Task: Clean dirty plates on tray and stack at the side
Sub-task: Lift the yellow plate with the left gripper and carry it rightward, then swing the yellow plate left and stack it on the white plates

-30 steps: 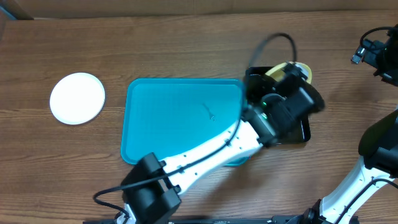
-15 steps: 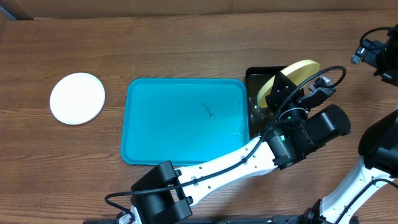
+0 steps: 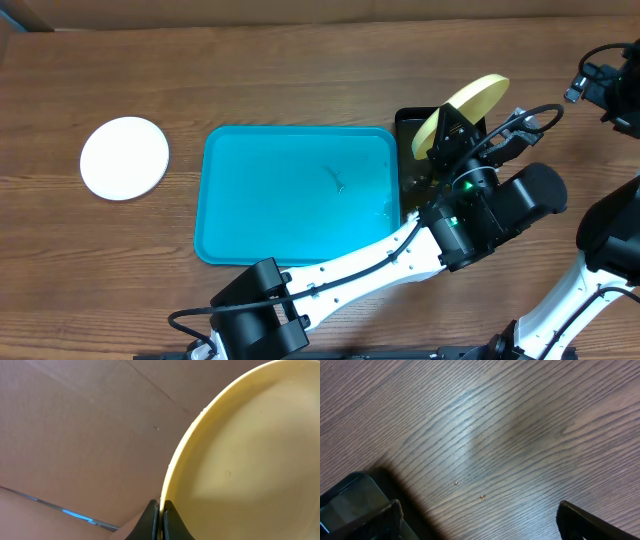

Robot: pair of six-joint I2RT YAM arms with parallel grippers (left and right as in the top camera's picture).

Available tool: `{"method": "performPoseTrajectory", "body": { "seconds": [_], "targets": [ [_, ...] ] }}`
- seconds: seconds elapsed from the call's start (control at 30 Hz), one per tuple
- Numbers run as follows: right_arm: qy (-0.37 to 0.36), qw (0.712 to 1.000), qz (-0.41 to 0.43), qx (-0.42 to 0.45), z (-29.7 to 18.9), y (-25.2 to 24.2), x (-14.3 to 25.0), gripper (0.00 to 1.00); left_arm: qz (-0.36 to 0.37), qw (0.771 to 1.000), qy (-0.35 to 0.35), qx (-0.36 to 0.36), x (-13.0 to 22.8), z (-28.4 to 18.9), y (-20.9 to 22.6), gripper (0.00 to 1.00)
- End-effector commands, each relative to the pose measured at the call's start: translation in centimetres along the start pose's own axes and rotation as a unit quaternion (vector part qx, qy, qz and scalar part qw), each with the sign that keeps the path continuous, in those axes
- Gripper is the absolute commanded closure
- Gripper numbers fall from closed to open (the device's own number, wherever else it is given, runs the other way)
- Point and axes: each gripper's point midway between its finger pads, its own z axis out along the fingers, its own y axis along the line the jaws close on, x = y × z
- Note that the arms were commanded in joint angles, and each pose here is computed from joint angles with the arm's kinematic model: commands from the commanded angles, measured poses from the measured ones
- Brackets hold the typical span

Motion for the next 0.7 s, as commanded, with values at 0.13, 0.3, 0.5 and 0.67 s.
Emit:
{"method": "performPoseTrajectory", "body": {
  "seconds": [0.13,0.3,0.5,0.67],
  "targets": [
    [-0.014,1.000,0.000,0.001,-0.9,-0.1,-0.4,0.00,-0.085,0.996,0.009,0.026,0.7,0.4,-1.0,0.96],
    [-0.014,1.000,0.000,0.001,-0.9,-0.1,-0.4,0.00,-0.095,0.978,0.059,0.175,4.2,0.6,-6.3,0.96],
    [-0.013,1.000,0.000,0.001,-0.9,-0.1,-0.4,0.00,-0.199,0.923,0.177,0.278,8.9,4.8,-8.0,0.96],
    [-0.013,1.000,0.000,0.001,-0.9,-0.1,-0.4,0.00,-0.312,0.808,0.257,0.429,10.9,8.1,-7.6,0.96]
  ]
}}
